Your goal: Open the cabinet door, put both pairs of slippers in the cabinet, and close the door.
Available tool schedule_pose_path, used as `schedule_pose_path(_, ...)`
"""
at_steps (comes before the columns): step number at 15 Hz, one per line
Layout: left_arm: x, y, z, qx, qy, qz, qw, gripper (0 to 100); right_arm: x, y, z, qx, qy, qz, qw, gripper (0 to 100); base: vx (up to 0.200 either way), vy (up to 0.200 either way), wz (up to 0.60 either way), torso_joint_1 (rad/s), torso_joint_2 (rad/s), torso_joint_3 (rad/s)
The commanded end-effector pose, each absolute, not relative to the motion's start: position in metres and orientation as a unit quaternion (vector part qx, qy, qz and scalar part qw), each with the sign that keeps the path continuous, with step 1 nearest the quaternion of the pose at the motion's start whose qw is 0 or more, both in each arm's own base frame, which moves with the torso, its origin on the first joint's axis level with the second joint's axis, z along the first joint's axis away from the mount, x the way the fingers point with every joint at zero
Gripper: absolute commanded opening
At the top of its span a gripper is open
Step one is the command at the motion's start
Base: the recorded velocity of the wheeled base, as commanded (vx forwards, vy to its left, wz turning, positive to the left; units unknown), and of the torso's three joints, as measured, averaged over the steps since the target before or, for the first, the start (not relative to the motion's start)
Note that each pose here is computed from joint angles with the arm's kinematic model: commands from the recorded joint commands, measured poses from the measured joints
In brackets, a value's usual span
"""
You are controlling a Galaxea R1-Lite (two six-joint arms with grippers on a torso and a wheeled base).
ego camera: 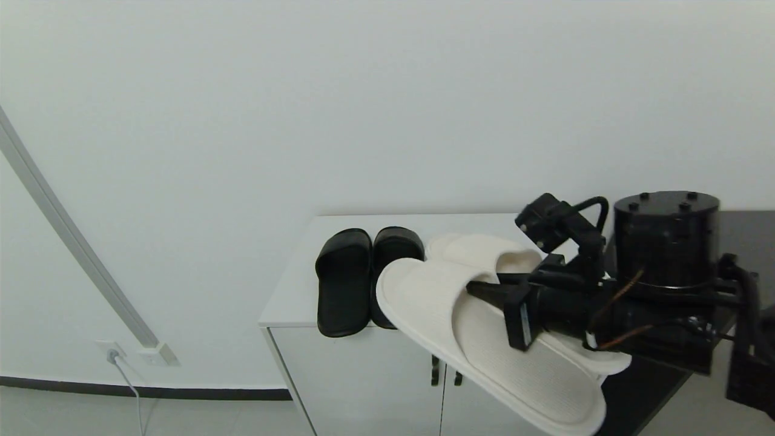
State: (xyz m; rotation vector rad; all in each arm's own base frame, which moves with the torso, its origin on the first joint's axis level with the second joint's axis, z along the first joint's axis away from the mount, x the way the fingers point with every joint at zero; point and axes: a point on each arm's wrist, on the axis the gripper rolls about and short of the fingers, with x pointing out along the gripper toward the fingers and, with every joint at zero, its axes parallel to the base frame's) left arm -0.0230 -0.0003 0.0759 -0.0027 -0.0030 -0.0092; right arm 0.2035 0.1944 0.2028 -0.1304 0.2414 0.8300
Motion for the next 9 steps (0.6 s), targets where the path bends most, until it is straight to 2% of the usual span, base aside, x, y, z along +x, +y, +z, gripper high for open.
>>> schedule_pose_path(1,-0.023,0.0,0.076,-0.002,-0.001,-0.005,1.0,0,0.173,0.169,0.215,-0.08,0.078,0.437,0.892,0,0.0,0.0,0.0,0.0,0.0,0.0)
schedule_pose_path(3,-0.023,0.0,0.076,-0.002,-0.001,-0.005,1.0,0,0.171,0.166,0.208,-0.122,0.054,0.457,0.88,0,0.0,0.0,0.0,0.0,0.0,0.0)
schedule_pose_path(9,-0.023,0.0,0.076,-0.001,-0.001,-0.005,1.0,0,0.171,0.166,0.186,-0.129,0.066,0.465,0.873,0,0.0,0.0,0.0,0.0,0.0,0.0)
